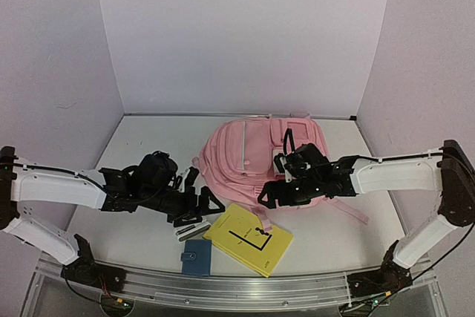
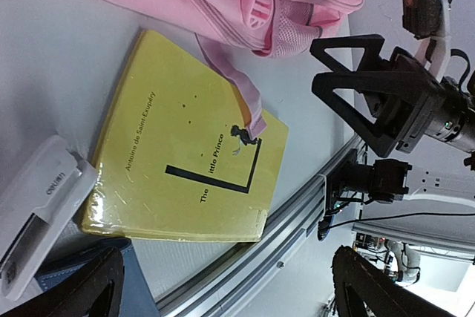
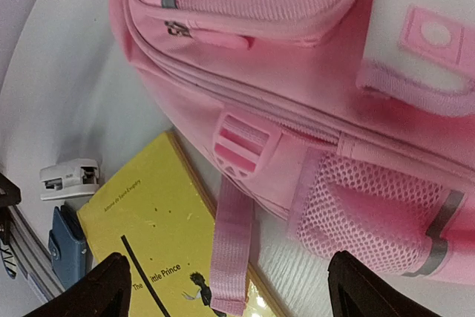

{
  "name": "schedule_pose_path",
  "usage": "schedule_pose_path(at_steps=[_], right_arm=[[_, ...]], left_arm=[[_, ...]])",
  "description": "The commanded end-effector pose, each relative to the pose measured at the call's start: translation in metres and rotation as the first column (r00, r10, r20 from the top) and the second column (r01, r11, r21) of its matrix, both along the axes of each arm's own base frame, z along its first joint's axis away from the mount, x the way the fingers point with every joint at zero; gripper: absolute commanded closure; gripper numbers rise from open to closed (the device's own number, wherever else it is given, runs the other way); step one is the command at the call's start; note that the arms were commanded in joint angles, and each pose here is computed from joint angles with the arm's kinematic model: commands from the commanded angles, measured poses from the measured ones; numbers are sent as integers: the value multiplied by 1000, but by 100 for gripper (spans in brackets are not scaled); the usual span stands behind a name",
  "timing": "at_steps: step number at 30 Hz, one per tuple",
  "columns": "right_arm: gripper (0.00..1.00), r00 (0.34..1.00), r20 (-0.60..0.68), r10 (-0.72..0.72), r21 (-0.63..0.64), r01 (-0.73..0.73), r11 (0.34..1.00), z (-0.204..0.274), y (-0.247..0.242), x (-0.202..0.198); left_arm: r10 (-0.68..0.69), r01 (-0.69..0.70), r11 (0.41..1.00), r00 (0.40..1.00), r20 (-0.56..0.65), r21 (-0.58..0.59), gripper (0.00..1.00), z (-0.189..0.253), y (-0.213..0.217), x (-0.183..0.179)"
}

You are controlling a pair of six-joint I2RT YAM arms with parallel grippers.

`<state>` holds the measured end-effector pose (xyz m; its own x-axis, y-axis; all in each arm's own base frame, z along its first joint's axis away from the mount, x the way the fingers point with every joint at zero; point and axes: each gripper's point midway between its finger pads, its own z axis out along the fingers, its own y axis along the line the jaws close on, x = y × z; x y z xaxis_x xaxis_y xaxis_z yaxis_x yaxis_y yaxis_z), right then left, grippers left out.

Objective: Pack the student bag
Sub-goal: Pick up the book from the center of the board.

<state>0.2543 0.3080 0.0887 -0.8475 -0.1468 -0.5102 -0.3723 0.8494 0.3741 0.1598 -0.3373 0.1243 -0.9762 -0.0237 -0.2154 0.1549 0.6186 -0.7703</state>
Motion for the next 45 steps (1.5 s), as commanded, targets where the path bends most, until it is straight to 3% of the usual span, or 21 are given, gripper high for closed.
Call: schedule_pose_path(at_steps=[1, 14, 22, 30, 36, 45], right_arm=[[10, 1000, -29, -7, 56, 9, 998, -2, 9, 0], [6, 999, -29, -24, 47, 26, 999, -24, 5, 0], [16, 990, -102, 92, 123, -80, 989, -36, 19, -22], [18, 968, -189, 167, 158, -138, 978, -51, 20, -46], [18, 938, -262, 226, 196, -178, 964, -57, 21, -65], [28, 867, -347, 357, 334, -241, 911, -38, 26, -100]], left_arm=[[-1, -6, 997, 996, -91, -77, 2, 3, -39, -12], [-9, 7, 1000, 971, -237, -6, 1, -35, -70, -48], [17, 4, 997, 960, -278, 74, 0, -57, -67, -50], [65, -14, 987, 947, -313, 162, 0, -84, -53, -53], [97, -39, 982, 945, -312, 187, 0, -96, -44, -45], [129, -82, 979, 957, -261, 186, 0, -98, -36, -15]])
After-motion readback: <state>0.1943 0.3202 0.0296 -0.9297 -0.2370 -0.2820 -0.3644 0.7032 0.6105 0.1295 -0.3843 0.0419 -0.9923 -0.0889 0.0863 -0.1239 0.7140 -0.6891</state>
